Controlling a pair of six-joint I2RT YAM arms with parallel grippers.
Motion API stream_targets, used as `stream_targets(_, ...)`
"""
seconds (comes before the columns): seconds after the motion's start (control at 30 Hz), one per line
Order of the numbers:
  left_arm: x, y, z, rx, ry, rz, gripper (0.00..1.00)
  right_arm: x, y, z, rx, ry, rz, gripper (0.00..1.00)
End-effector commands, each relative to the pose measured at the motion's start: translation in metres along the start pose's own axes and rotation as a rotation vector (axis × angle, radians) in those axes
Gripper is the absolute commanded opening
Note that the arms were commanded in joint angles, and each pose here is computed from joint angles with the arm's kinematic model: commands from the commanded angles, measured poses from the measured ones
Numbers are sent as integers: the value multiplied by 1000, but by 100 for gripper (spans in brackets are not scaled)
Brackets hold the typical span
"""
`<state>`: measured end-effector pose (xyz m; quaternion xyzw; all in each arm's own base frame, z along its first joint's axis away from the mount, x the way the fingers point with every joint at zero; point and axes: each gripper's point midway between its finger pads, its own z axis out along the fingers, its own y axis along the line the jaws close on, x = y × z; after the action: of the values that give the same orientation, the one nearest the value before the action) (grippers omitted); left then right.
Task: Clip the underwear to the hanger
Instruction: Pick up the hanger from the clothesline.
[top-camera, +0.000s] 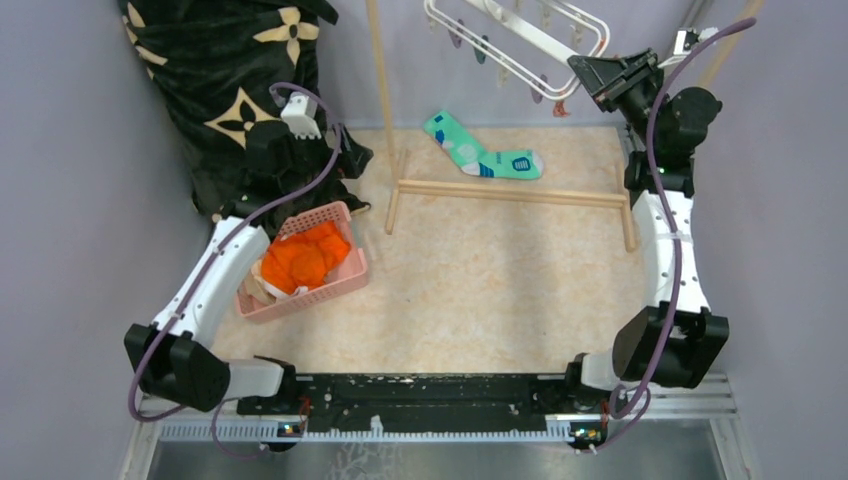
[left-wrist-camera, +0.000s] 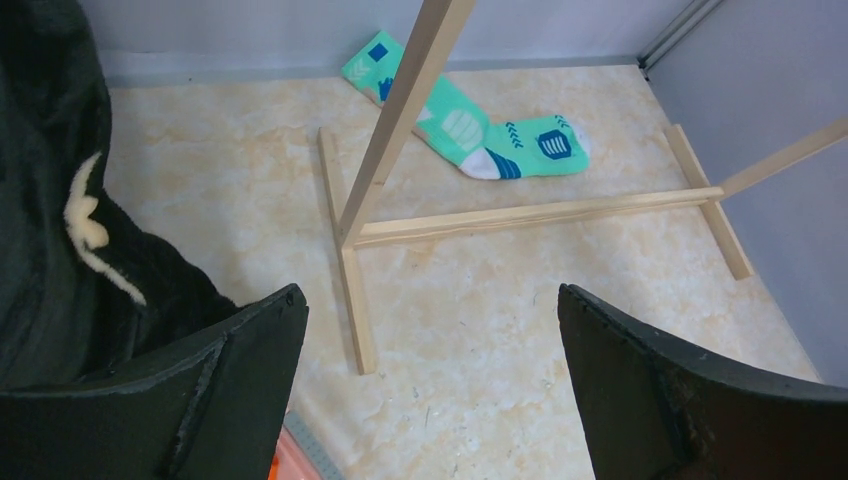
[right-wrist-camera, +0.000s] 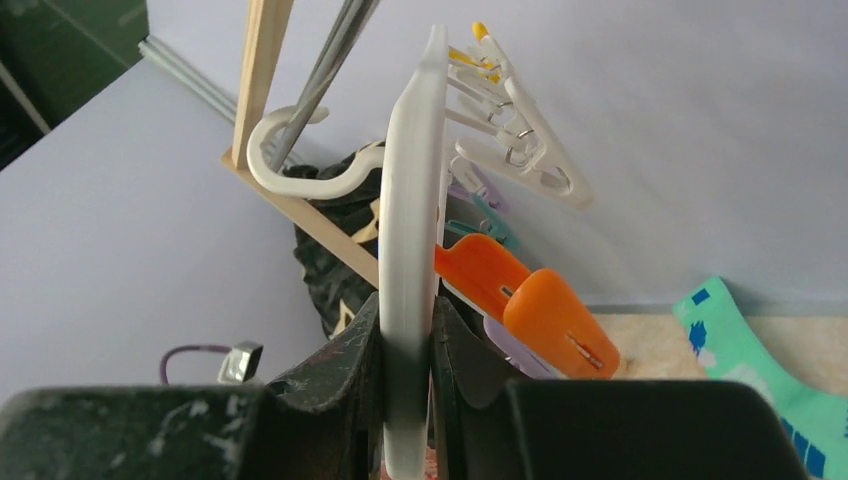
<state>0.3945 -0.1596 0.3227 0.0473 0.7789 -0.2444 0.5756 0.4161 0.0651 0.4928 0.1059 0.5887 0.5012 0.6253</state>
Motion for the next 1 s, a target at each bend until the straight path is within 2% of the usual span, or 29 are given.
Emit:
stream_targets(0.0,-40,-18,6,78,-88,15,100,-13,63,-7,-331,-56,-222,0)
stream_targets(0.2,-58,-20,22,89,-116,47,100,-11,69,-7,-469,-79,-232,0)
stream_targets(0.67,-55,-22,35,115,-89,65,100,-9,88,-16,-719,-113,-314,0)
stream_targets(0.83,-56,-25,36,131,-89,70,100,-6,90,-17,-735,-96,-335,0)
stream_targets(0.97,-53,-29,34,151,-80,62,100,1,74,-14,-669,-66,-280,0)
